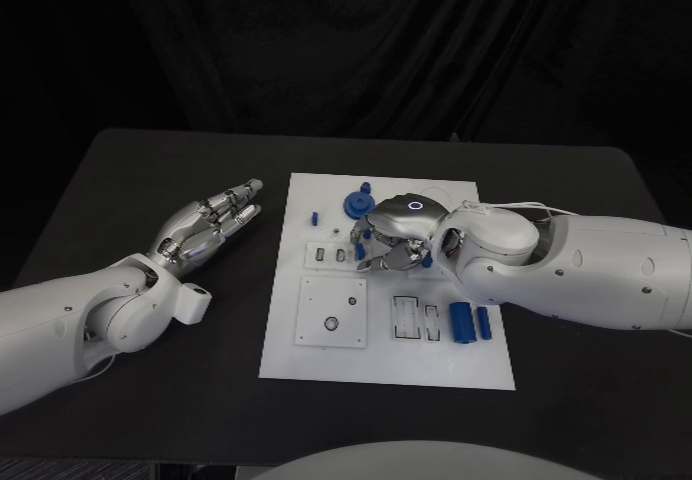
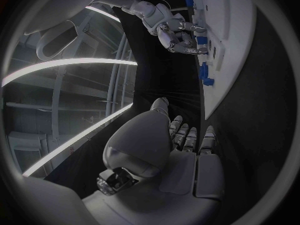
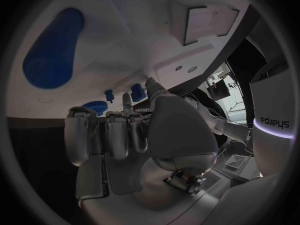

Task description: Assemble the parts on the task board

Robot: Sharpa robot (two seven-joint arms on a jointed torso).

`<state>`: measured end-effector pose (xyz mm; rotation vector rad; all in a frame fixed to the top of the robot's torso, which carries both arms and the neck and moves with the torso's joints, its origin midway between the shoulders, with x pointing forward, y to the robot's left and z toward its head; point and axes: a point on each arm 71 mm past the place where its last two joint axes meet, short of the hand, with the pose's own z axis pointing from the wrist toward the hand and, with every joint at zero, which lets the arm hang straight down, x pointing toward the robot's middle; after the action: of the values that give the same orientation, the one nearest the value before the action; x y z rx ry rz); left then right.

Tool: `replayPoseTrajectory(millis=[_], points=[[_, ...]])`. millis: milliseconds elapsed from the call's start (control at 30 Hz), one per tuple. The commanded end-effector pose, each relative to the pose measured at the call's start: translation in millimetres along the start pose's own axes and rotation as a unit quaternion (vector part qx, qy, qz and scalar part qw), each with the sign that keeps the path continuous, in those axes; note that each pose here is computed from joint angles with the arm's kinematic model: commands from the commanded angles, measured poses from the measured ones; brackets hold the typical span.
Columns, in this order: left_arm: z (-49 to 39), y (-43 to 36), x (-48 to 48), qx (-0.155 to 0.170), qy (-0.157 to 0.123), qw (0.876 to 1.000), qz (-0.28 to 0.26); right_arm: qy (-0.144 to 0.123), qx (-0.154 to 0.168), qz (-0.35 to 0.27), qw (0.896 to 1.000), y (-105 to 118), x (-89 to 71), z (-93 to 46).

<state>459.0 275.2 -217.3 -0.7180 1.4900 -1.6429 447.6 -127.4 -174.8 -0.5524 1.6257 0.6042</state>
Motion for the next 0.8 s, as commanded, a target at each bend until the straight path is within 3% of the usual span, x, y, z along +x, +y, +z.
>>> replayPoseTrajectory(millis=[33,300,500,600,800], points=[[0.1,-9.4,1.8,0.068,0.004,0.998,-0.003,-0.001,0.002,-0.002,1.000,-1.0,1.3,-0.9],[-0.7,-10.9,3.6,0.074,0.001,0.997,-0.001,-0.040,-0.008,0.006,0.999,-1.0,-4.5,-4.6],[-5.2,-15.3,7.5,0.083,-0.006,0.996,0.016,-0.110,-0.028,0.019,0.993,-1.3,-19.3,-17.8],[-7.8,-17.5,8.2,0.086,-0.011,0.996,0.028,-0.155,-0.044,0.019,0.987,-1.1,-34.5,-25.9],[-10.8,-21.2,10.0,0.090,-0.018,0.995,0.047,-0.205,-0.057,0.012,0.977,-3.3,-57.2,-39.0]])
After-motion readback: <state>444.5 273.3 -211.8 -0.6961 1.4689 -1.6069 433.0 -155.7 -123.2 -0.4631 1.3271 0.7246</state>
